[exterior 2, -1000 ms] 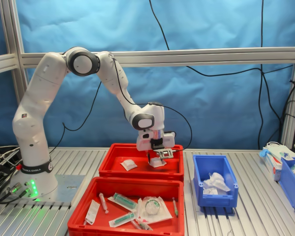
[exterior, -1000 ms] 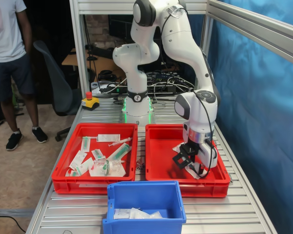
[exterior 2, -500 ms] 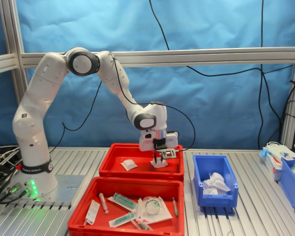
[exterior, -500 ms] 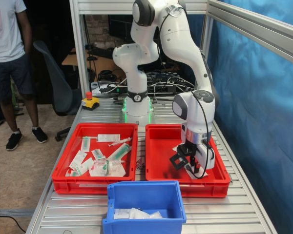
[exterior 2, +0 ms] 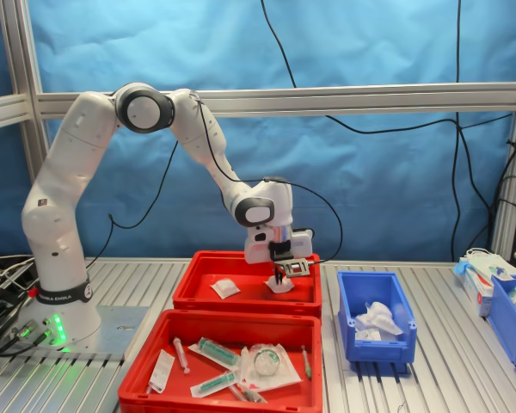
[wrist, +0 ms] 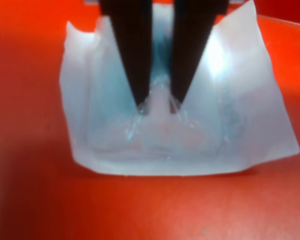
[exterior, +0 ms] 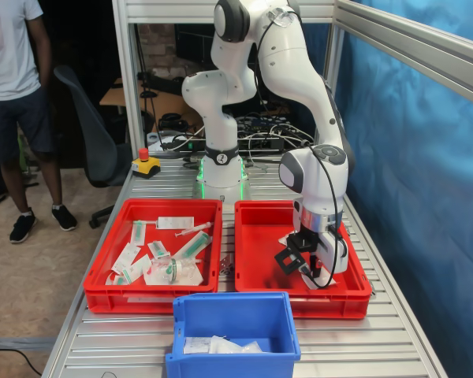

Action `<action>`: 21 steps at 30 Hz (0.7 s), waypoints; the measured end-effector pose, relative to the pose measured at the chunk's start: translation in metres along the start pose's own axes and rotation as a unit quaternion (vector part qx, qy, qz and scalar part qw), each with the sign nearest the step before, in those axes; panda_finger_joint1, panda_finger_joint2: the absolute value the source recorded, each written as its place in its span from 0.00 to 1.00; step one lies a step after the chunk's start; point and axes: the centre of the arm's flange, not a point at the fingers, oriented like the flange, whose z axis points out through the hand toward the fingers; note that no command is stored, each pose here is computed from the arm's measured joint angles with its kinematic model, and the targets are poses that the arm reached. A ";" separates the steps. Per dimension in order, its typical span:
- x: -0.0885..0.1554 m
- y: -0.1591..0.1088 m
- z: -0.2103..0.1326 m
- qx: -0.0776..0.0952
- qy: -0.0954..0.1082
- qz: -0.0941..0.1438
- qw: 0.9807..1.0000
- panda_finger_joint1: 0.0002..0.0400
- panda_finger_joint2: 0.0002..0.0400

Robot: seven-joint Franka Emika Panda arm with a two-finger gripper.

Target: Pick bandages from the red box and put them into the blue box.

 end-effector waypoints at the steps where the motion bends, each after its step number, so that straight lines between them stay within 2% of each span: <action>1: 0.000 0.000 0.000 0.000 0.000 0.000 1.000 0.05 0.05; 10: 0.002 -0.003 0.000 0.002 0.001 0.003 1.000 0.05 0.05; 16: 0.014 -0.010 -0.004 -0.011 0.026 0.012 1.000 0.05 0.05; 21: 0.024 -0.023 -0.032 -0.013 0.036 0.026 0.999 0.05 0.05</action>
